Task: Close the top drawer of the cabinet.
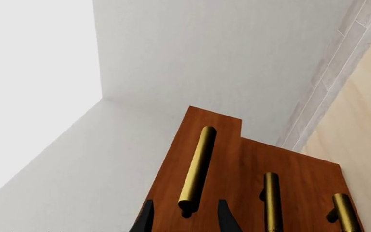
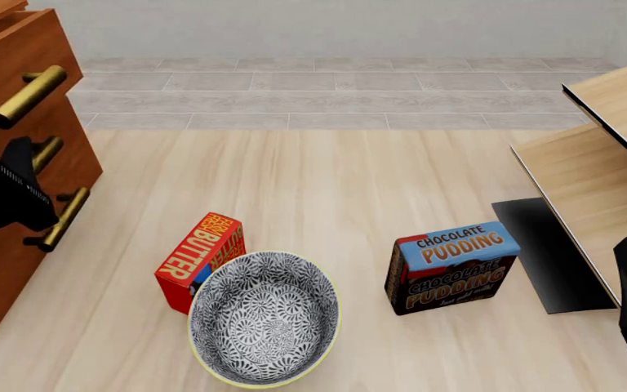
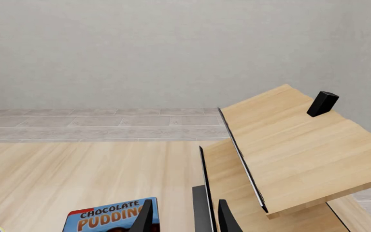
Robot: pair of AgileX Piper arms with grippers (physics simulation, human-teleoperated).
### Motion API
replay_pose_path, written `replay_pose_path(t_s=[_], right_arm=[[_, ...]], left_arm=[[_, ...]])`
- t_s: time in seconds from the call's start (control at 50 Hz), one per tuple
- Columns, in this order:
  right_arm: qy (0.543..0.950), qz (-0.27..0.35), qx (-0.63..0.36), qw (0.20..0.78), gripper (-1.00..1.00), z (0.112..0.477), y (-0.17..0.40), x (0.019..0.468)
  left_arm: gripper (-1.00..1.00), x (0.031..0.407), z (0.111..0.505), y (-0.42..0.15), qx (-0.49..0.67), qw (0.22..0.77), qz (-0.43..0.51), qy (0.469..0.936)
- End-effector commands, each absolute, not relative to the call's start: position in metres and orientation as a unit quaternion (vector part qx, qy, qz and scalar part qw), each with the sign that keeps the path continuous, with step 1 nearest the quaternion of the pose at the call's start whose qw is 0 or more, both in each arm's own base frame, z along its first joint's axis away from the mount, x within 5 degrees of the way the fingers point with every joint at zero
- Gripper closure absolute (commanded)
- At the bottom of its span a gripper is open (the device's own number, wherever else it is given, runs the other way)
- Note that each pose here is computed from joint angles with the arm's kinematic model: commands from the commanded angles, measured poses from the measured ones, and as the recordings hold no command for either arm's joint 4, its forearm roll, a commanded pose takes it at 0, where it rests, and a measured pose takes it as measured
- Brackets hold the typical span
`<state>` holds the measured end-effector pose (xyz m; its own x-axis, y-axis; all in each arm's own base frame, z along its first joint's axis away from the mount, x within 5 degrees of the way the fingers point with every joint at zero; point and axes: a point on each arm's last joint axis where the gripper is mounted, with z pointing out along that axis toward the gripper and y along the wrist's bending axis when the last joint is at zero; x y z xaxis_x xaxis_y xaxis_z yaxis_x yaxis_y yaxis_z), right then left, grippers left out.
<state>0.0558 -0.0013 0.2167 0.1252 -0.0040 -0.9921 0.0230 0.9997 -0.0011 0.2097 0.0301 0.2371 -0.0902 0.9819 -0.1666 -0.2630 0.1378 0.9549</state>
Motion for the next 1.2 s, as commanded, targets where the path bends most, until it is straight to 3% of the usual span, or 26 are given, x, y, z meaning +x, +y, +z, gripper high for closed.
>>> replay_pose_path(t_s=[0.02,1.2], right_arm=[[0.661,-0.009,0.007,0.750,-1.00,0.217,-0.001,0.056],[0.661,-0.009,0.007,0.750,-1.00,0.217,-0.001,0.056]], left_arm=[[-1.00,0.207,0.237,0.042,0.343,0.553,0.565,0.508],[-1.00,0.202,0.233,0.087,0.285,0.497,0.609,0.548]])
